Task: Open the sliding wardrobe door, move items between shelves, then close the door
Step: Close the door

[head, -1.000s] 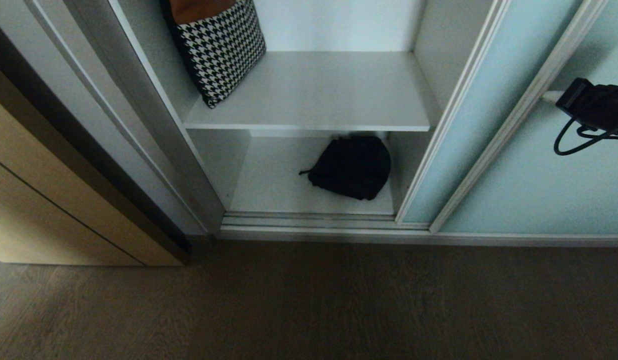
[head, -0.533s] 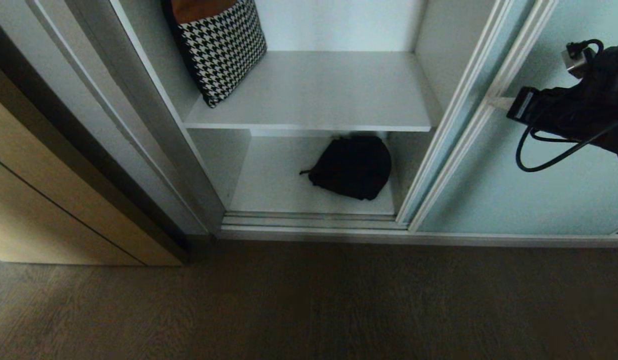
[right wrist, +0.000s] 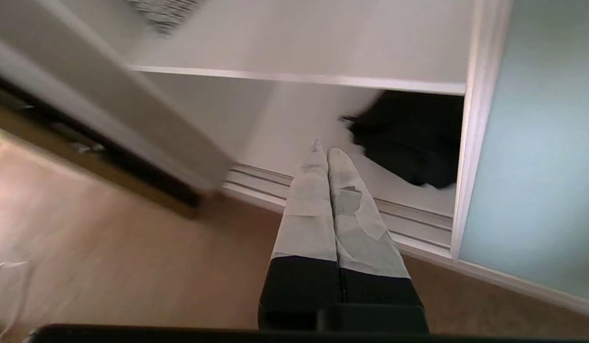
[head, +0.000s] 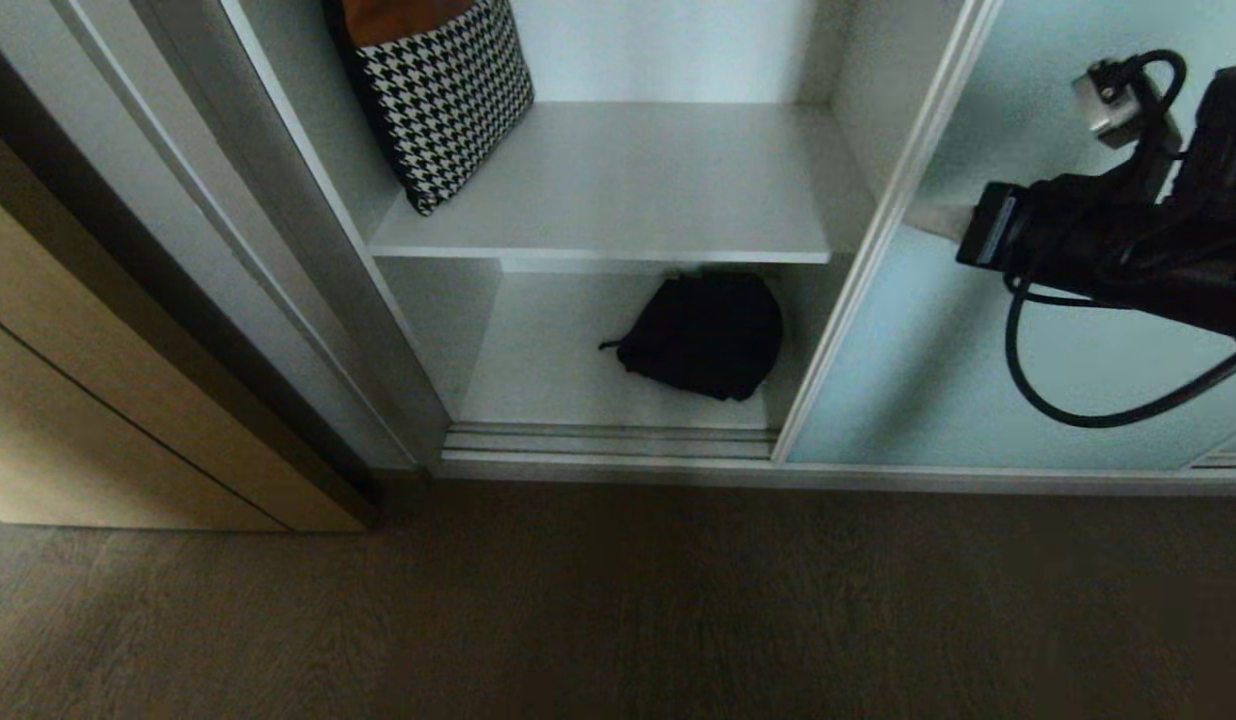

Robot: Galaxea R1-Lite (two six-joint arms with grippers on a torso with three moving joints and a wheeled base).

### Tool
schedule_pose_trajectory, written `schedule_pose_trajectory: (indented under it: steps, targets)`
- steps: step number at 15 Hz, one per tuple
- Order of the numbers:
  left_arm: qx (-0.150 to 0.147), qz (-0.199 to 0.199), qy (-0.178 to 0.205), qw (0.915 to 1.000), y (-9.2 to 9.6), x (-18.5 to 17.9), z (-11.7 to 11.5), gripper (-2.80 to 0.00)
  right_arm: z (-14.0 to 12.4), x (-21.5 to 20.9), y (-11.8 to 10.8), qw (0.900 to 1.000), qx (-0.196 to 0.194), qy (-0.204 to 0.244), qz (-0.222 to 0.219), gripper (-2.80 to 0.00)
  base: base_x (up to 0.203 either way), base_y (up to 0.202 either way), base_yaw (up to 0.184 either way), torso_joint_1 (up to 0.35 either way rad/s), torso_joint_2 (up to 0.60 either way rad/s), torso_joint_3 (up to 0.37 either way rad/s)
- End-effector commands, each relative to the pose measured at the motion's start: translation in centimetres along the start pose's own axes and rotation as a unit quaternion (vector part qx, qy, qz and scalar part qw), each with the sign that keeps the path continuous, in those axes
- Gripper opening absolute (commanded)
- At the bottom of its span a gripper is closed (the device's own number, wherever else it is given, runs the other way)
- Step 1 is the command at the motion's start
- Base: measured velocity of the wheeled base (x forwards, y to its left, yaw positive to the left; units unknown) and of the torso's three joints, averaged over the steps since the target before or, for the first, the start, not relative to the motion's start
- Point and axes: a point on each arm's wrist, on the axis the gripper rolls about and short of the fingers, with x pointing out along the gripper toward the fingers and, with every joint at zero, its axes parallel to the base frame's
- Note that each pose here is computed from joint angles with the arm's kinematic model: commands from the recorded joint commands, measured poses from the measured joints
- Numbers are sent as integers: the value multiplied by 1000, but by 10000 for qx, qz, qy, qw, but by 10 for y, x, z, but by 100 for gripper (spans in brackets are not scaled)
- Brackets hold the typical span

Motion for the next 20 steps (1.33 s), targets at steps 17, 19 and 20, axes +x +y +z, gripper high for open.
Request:
schedule_pose_trajectory:
  steps: [17, 19, 20]
  targets:
    - [-4, 2, 6, 10000, 0, 0, 0, -280, -35, -32, 85, 9922, 200, 712, 1001, -280, 0, 0, 0, 0, 0, 0]
    - [-4, 2, 6, 10000, 0, 0, 0, -280, -33, -16, 83, 9949, 206, 543, 823, -280, 0, 0, 0, 0, 0, 0]
    - [-4, 2, 6, 10000, 0, 0, 0, -280, -34, -6, 83, 9960, 206, 506, 710, -280, 0, 0, 0, 0, 0, 0]
